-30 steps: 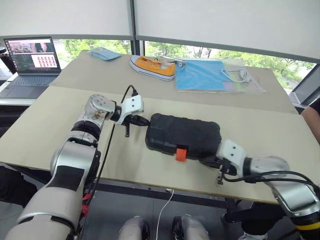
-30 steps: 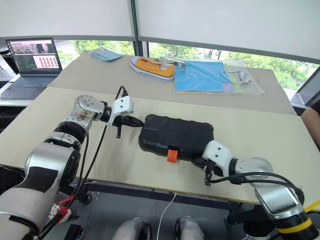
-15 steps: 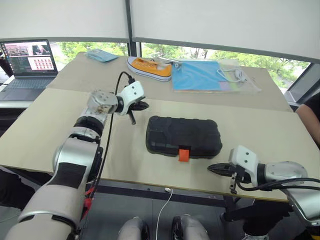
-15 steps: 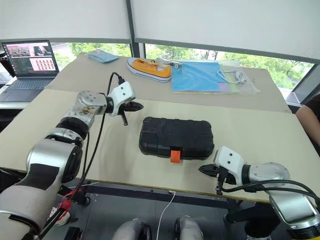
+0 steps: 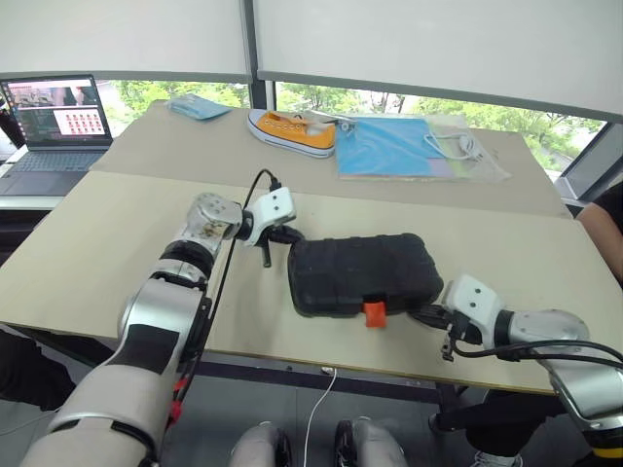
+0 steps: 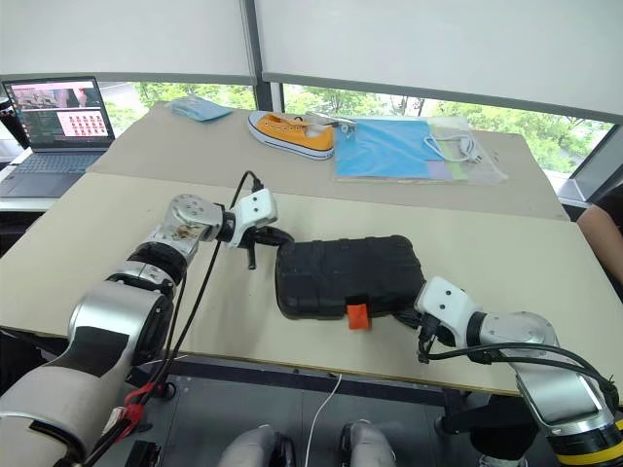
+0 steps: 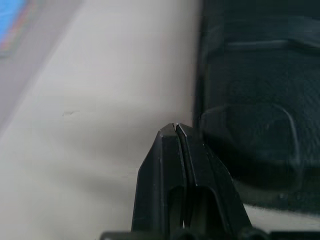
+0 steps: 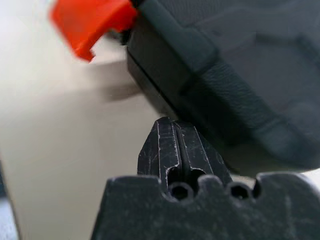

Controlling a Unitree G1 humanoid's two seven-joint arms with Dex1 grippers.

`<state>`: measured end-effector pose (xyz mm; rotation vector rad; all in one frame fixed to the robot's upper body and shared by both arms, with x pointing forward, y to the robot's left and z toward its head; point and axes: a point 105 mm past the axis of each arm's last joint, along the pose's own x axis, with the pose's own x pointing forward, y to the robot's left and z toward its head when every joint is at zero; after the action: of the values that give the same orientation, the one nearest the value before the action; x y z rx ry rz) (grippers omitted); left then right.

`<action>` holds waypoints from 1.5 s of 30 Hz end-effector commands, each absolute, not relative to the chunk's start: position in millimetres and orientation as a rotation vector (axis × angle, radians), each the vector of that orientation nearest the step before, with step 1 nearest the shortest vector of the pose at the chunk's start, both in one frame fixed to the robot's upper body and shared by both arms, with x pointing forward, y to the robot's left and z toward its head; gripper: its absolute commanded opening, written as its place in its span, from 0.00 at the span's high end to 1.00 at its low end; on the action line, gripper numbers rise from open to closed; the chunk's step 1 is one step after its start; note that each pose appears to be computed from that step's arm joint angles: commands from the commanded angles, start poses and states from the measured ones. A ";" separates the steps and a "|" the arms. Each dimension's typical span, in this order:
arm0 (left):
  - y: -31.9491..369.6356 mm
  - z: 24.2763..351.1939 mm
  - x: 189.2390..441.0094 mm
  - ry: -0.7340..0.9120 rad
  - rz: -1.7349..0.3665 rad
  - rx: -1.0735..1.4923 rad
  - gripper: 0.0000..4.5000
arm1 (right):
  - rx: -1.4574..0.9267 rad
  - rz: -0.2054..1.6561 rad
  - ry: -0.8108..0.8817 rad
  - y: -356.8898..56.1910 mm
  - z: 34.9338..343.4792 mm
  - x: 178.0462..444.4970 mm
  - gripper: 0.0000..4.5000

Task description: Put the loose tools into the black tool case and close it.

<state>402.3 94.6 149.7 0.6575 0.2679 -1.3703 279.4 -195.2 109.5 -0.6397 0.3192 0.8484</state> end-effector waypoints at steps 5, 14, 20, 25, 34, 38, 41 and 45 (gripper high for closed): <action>95.8 151.7 376.1 0.294 -1.594 0.600 0.98 | -0.708 0.744 0.252 -213.6 126.2 285.3 1.00; 86.5 204.6 374.4 0.184 -1.595 0.361 0.98 | -0.642 0.762 0.267 -217.3 135.6 263.0 1.00; 42.5 163.2 359.1 0.151 -1.654 0.555 0.98 | -0.507 0.877 0.259 -182.1 138.3 234.0 1.00; 31.1 143.2 362.6 0.135 -1.584 0.647 0.98 | -0.484 0.888 0.271 -168.8 128.3 235.8 1.00; 24.9 142.8 354.0 0.111 -1.620 0.636 0.98 | -0.487 0.815 0.287 -166.4 108.9 259.8 1.00; 18.4 138.5 351.8 0.091 -1.637 0.689 0.98 | -0.483 0.772 0.267 -164.6 106.2 267.2 1.00; 11.7 136.5 350.9 0.066 -1.647 0.727 0.98 | -0.483 0.764 0.261 -162.8 105.7 265.2 1.00; 4.0 127.8 349.4 0.033 -1.666 0.852 0.98 | -0.476 0.750 0.225 -161.3 113.8 262.2 1.00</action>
<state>351.7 4.5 148.6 0.7537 -0.0254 -1.6437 261.5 -168.1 88.3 -0.4521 0.3404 0.7494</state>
